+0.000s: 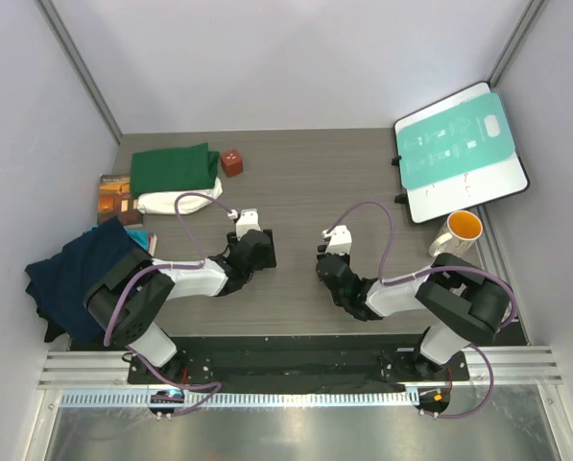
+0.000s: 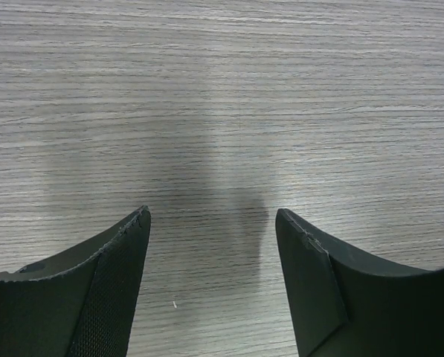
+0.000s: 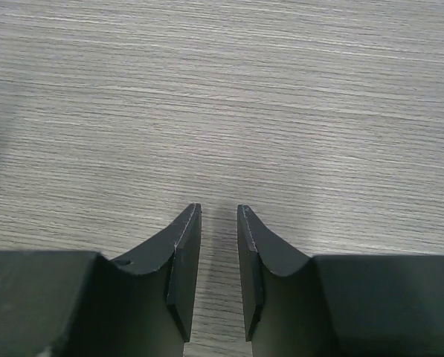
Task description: Fold and stack the t-shirts
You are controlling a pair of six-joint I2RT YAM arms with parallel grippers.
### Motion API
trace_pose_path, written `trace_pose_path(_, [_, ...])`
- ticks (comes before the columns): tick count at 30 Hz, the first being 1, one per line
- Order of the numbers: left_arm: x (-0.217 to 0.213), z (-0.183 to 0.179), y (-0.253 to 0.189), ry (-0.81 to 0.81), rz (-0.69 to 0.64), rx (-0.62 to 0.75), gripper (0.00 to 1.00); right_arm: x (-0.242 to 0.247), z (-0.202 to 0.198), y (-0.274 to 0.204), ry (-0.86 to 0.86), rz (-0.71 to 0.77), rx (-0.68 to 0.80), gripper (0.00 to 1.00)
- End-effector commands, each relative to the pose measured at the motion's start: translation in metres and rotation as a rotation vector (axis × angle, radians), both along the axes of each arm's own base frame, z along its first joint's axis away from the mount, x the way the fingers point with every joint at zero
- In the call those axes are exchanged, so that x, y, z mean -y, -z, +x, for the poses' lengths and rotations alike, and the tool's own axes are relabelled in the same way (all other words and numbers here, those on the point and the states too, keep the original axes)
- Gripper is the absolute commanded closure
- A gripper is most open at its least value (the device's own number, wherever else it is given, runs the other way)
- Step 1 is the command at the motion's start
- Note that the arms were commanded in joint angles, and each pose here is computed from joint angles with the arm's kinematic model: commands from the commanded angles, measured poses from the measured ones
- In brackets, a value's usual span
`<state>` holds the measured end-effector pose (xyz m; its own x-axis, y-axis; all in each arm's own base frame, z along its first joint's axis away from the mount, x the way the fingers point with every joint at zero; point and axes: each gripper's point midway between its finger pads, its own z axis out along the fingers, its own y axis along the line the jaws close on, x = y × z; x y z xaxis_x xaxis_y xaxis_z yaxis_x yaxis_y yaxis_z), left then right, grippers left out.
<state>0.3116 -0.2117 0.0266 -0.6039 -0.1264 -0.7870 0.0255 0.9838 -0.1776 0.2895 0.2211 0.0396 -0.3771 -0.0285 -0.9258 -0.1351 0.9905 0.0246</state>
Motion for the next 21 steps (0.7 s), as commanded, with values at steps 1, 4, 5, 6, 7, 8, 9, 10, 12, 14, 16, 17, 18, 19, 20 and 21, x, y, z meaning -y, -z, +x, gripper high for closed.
trace_pose_path(1, [-0.002,-0.002,-0.002,-0.003,-0.020,0.011,0.30,-0.005,0.011,-0.016,0.039,0.044,0.042,0.67])
trace_pose_path(4, [-0.003,-0.002,-0.003,-0.012,-0.027,0.020,0.30,-0.009,0.012,-0.014,0.031,0.025,0.034,0.68])
trace_pose_path(5, [-0.004,-0.002,-0.002,-0.017,-0.025,0.017,0.30,-0.009,0.012,-0.014,0.030,0.020,0.031,0.67])
trace_pose_path(6, [-0.004,-0.001,-0.002,-0.019,-0.023,0.014,0.30,-0.011,0.013,-0.013,0.028,0.015,0.028,0.67])
trace_pose_path(7, [-0.002,0.000,-0.002,-0.015,-0.023,0.011,0.30,-0.010,0.013,-0.013,0.029,0.011,0.027,0.67])
trace_pose_path(8, [-0.002,0.000,-0.001,-0.016,-0.016,0.005,0.30,-0.010,0.013,-0.012,0.028,0.003,0.023,0.67])
trace_pose_path(9, [-0.002,0.000,0.002,-0.017,-0.010,-0.003,0.30,-0.010,0.013,-0.012,0.029,0.004,0.023,0.67])
trace_pose_path(10, [0.000,0.001,0.002,-0.012,-0.005,-0.007,0.30,-0.010,0.013,-0.012,0.030,0.006,0.021,0.67])
trace_pose_path(12, [0.001,0.002,0.003,-0.009,0.002,-0.015,0.30,-0.011,0.014,-0.015,0.028,0.007,0.027,0.67])
trace_pose_path(14, [0.001,0.002,0.003,-0.005,0.004,-0.017,0.30,-0.010,0.016,-0.022,0.037,0.005,0.037,0.67])
trace_pose_path(16, [0.001,0.001,0.003,-0.003,0.006,-0.017,0.30,-0.009,0.019,-0.040,0.050,-0.009,0.051,0.67])
trace_pose_path(17, [0.001,0.001,0.003,-0.002,0.007,-0.017,0.30,-0.010,0.021,-0.050,0.057,0.005,0.061,0.66])
trace_pose_path(18, [0.002,0.001,0.003,0.000,0.008,-0.016,0.30,-0.015,0.024,-0.066,0.052,0.029,0.081,0.65])
trace_pose_path(19, [0.001,0.002,0.004,0.000,0.011,-0.017,0.30,-0.016,0.025,-0.079,0.026,0.001,0.098,0.63])
trace_pose_path(20, [0.001,0.002,0.004,-0.001,0.013,-0.016,0.30,-0.018,0.027,-0.088,0.017,-0.010,0.105,0.62])
trace_pose_path(21, [0.001,0.002,0.004,-0.001,0.014,-0.017,0.30,-0.023,0.032,-0.106,0.025,0.000,0.125,0.62])
